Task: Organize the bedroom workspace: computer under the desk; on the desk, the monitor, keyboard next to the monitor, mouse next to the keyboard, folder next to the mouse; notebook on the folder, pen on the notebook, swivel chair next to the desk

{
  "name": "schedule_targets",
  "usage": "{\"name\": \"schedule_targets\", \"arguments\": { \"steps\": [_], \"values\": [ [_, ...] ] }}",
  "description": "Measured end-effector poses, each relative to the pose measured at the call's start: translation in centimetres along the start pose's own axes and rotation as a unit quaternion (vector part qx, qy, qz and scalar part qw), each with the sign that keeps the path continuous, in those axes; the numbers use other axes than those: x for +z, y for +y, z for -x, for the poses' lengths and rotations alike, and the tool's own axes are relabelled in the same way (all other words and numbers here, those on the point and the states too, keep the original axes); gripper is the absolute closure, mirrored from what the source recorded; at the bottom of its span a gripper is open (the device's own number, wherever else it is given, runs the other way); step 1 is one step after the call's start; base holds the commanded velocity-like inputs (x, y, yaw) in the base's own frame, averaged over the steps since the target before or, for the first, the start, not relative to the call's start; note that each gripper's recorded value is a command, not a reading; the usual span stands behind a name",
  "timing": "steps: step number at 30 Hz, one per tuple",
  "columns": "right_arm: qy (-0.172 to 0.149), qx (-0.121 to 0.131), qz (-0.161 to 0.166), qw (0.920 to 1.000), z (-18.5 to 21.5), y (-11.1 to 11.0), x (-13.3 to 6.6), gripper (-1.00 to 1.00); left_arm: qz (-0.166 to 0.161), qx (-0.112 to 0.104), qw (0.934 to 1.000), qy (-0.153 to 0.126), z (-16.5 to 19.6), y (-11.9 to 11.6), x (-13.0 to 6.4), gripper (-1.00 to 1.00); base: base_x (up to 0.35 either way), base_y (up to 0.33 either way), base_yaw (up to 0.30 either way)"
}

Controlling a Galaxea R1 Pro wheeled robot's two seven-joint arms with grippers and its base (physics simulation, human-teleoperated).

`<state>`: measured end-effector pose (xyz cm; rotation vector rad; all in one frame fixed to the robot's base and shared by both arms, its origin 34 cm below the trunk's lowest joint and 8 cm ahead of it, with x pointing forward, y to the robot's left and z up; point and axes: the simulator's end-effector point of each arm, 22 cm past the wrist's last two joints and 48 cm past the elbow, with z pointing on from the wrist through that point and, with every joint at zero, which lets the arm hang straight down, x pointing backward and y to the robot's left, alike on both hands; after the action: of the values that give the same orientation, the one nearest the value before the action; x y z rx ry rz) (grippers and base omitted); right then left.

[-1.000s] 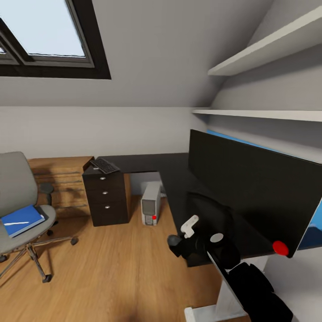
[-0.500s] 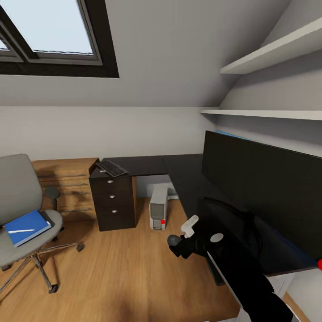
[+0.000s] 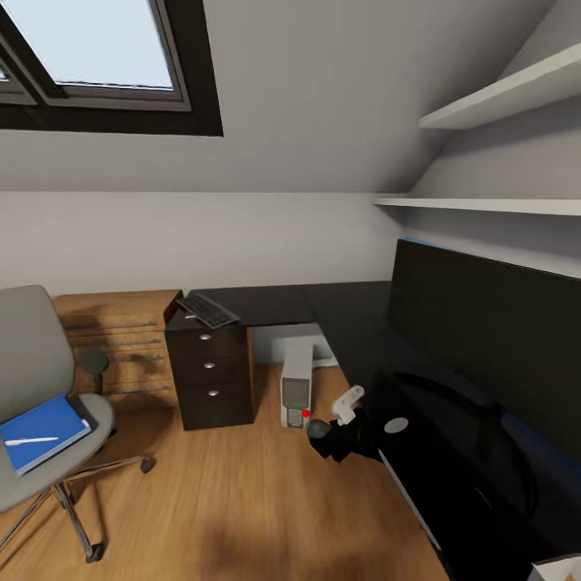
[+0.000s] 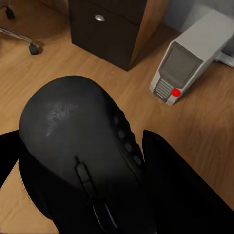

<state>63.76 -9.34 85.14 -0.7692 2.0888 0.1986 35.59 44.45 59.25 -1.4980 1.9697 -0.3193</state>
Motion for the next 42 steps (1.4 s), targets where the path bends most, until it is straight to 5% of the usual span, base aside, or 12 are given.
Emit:
{"name": "schedule_targets", "arguments": {
  "steps": [13,42],
  "values": [
    [-0.013,0.039,-0.026,0.9988,0.6,-3.7,-1.0,1.00,-0.026,0.000,0.9997,0.001,-0.2,-1.2,0.0,-1.00,0.279,0.231,0.000],
    [-0.017,0.028,-0.029,0.9991,0.4,-4.2,-0.9,1.00,-0.022,0.011,0.9997,0.001,-0.3,-1.1,0.0,-1.00,0.321,0.076,-0.011]
  ]
}}
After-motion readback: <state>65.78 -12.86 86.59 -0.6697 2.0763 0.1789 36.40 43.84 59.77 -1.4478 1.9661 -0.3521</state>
